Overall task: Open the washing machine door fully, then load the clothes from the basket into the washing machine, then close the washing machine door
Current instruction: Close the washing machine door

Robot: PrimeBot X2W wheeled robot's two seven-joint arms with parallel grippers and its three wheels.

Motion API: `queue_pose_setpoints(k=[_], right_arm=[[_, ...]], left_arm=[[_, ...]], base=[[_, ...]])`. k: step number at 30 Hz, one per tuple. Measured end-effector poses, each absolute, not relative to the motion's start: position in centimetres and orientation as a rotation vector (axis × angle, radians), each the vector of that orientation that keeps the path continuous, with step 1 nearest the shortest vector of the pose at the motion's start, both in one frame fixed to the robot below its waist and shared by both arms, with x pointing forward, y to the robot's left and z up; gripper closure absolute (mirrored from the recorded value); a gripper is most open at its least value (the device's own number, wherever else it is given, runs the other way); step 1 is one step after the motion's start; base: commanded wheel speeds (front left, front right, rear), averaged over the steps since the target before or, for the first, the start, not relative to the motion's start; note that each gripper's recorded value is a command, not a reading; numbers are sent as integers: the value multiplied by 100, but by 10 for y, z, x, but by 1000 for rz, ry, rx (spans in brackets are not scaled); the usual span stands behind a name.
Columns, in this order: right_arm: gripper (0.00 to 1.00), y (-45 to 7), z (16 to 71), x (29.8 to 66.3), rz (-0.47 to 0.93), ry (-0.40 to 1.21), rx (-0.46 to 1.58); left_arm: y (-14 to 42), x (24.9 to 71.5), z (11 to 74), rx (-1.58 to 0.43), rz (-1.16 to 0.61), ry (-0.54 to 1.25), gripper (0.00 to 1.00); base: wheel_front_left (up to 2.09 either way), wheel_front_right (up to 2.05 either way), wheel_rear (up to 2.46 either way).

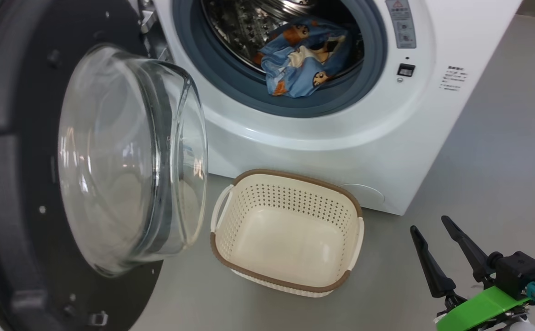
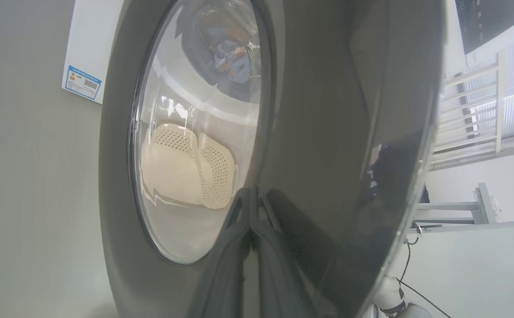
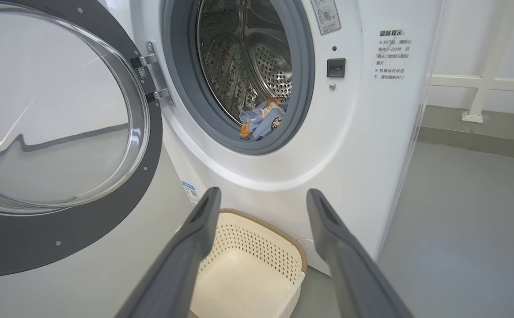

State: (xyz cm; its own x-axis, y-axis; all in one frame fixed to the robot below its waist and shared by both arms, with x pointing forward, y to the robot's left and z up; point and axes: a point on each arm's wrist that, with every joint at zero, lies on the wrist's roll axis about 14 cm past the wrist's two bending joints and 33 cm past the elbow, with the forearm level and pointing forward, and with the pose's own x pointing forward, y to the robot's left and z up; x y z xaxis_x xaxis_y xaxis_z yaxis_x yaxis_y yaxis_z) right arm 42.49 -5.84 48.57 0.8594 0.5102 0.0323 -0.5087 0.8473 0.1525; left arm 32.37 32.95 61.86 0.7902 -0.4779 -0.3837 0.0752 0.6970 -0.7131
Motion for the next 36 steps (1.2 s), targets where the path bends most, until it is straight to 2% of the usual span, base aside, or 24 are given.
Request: queue_pose_setpoints(k=[21,36], right_arm=[[0,-117,486,407,354,3,166],[0,-168,482,392,183,6,178]], left_arm=[[215,375,623,-645,-680,655,100],[150,445,623,-642,-798,657,100]], base=[[0,0,0],[0,0,0]])
